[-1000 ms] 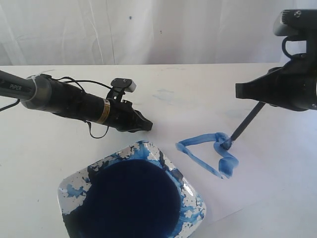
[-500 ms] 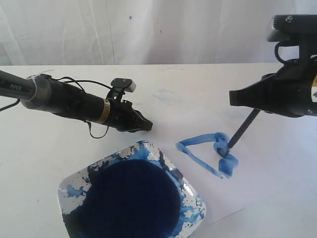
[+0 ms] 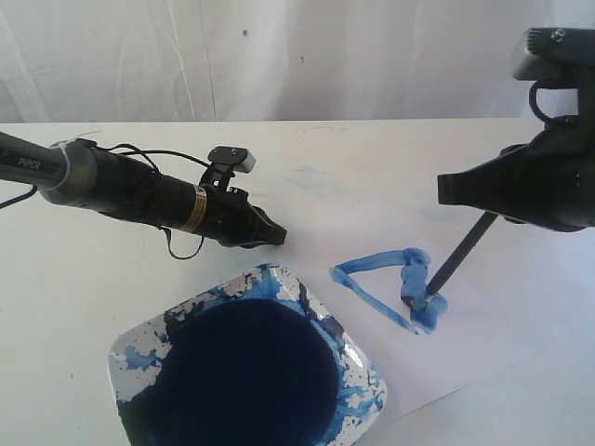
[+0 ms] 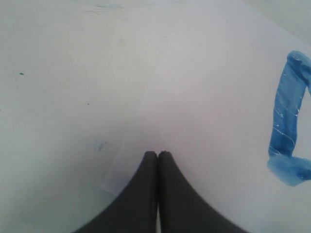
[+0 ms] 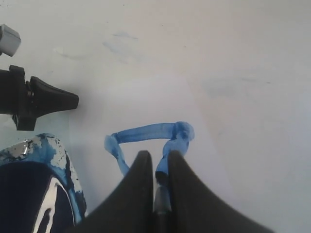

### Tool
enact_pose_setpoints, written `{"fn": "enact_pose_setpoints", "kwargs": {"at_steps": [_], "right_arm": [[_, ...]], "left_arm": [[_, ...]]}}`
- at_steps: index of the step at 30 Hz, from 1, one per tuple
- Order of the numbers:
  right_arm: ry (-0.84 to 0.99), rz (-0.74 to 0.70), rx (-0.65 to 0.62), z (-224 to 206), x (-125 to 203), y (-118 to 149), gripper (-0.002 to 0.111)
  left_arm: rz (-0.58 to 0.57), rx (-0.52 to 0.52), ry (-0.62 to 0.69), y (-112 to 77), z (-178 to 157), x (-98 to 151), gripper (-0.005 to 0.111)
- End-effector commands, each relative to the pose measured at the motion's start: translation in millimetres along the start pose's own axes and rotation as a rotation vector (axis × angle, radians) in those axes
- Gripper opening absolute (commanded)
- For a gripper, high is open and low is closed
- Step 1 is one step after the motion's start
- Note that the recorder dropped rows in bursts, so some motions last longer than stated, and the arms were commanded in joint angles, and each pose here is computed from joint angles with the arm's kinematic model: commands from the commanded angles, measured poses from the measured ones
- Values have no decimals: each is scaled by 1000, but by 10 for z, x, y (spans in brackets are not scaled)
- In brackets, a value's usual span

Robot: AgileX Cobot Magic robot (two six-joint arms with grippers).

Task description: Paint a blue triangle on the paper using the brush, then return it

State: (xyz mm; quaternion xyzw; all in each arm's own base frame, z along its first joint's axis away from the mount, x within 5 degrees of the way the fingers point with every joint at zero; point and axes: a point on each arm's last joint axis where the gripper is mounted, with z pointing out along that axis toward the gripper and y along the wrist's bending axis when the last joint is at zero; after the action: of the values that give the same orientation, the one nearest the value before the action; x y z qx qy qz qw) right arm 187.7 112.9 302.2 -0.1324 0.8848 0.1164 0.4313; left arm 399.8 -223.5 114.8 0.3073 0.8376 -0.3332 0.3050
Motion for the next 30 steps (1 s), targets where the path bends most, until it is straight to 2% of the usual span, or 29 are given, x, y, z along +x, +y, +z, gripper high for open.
{"fn": "enact_pose_setpoints", "kwargs": {"at_steps": [1,18,30], "right_arm": [[17,4,-6,-113,23,-10,0],[45,18,-23,-302,72,-30,0],[-196,-122,0,-433,-124,-65,0]], "left_arm": [[21,-12,3,-18,-1,-24,0],[21,-12,3,-18,-1,-24,0],[21,-12,3,-18,-1,-24,0]]}}
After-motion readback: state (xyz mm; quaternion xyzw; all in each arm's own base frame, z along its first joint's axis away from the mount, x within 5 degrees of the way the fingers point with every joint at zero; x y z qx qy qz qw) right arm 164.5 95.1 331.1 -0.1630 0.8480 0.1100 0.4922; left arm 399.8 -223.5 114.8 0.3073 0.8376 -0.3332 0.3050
